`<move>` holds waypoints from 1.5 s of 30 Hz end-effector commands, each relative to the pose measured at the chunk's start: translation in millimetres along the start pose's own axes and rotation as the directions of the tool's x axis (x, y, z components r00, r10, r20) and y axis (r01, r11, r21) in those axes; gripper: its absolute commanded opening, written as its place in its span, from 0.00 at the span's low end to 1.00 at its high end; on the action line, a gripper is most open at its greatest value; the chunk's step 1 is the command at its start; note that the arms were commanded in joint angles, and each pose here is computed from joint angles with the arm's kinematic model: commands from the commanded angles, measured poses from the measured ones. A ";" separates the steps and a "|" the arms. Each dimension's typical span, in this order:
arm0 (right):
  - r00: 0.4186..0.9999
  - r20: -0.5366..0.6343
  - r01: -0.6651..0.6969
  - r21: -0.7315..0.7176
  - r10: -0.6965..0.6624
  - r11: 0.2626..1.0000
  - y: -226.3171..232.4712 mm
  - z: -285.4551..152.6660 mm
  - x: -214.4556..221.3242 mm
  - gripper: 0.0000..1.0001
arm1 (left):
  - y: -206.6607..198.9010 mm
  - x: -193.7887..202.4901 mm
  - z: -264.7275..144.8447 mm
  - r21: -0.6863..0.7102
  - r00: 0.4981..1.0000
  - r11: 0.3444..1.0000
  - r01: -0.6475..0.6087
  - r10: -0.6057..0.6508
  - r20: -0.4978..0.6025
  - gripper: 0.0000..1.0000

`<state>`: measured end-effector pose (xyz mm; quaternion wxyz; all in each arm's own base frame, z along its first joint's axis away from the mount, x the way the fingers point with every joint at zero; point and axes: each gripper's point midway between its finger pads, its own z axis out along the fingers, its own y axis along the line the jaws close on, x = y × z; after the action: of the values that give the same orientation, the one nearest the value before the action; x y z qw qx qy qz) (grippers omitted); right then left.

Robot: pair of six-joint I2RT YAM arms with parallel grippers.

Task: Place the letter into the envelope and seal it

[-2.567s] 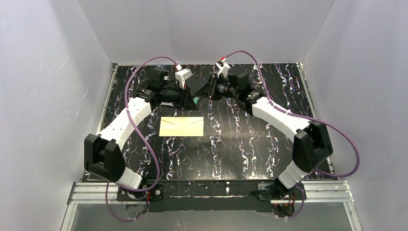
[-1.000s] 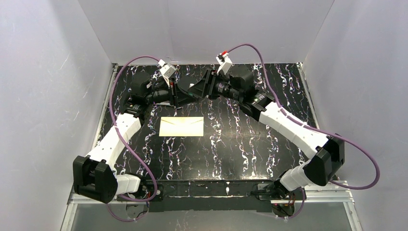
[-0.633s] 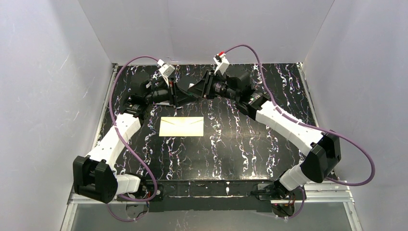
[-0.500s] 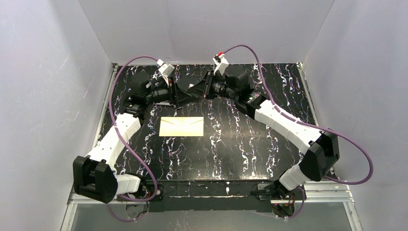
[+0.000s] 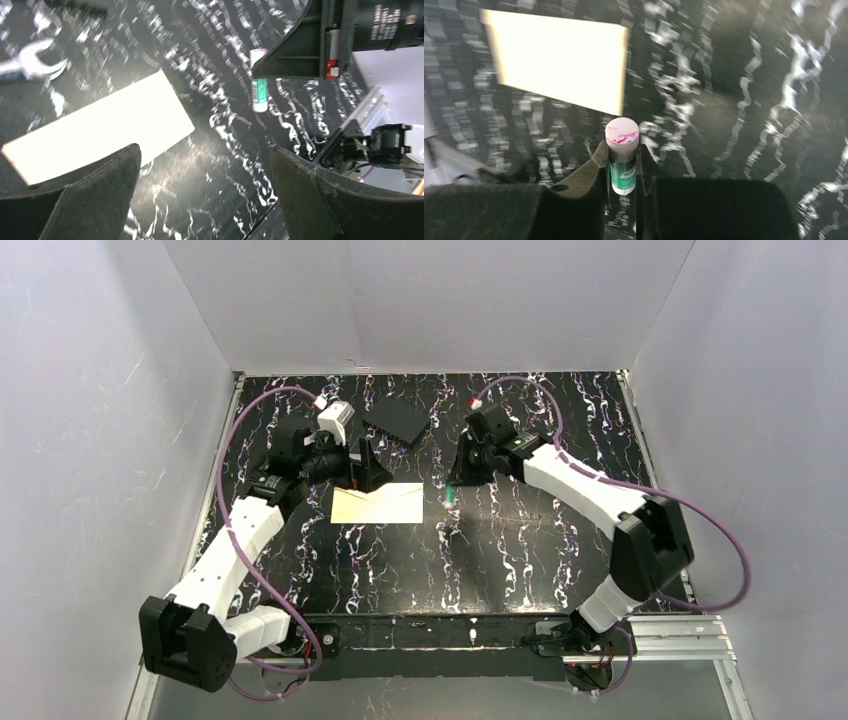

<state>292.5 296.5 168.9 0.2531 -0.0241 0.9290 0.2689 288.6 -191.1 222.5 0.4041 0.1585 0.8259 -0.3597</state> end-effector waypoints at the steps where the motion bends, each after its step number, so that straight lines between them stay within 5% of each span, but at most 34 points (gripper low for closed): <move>1: 0.974 -0.225 0.034 0.231 0.020 0.972 -74.3 26.5 54.9 0.10 | 22.0 33.8 -38.1 -0.233 0.991 0.970 0.066 -0.091 -0.100 0.98; 8: 0.933 -0.359 0.108 0.301 0.008 0.947 -106.5 55.3 79.9 0.16 | 25.1 48.2 -71.6 -0.370 0.978 0.922 0.116 -0.171 -0.120 0.98; 15: 0.938 -0.348 0.141 0.383 0.002 0.913 -123.5 59.4 73.0 0.57 | 16.9 38.7 -99.2 -0.438 0.975 0.886 0.156 -0.210 -0.077 0.98; 21: 0.971 -0.234 0.122 0.356 -0.038 0.927 -98.4 36.1 34.7 0.73 | 12.3 28.2 -130.3 -0.535 0.963 0.816 0.218 -0.270 -0.020 0.98; 29: 0.981 0.150 0.051 0.414 -0.123 0.909 -77.5 -97.6 -36.1 0.80 | -16.9 -8.4 -175.4 -0.541 0.970 0.807 0.234 -0.230 0.077 0.98; 31: 0.946 0.287 0.020 0.411 -0.150 0.911 -75.3 -145.9 -50.8 0.83 | -25.5 -18.5 -189.1 -0.537 0.974 0.813 0.224 -0.198 0.106 0.98; 33: 0.888 0.428 -0.016 0.389 -0.166 0.921 -71.9 -201.8 -62.8 0.96 | -35.7 -27.2 -202.4 -0.525 0.978 0.825 0.207 -0.165 0.127 0.98; 37: 0.773 0.611 -0.039 0.315 -0.171 0.948 -61.8 -280.7 -75.2 0.99 | -48.0 -44.9 -233.3 -0.536 0.974 0.824 0.183 -0.077 0.214 0.98; 45: 0.659 0.742 -0.054 0.211 -0.124 0.976 -40.1 -358.7 -90.2 0.99 | -50.9 -43.7 -298.2 -0.642 0.948 0.749 0.166 0.058 0.313 0.98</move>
<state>211.3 79.6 447.9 0.6145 0.0958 0.7625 0.1784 141.0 -37.5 409.2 0.5414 -0.0641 0.8271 -0.1371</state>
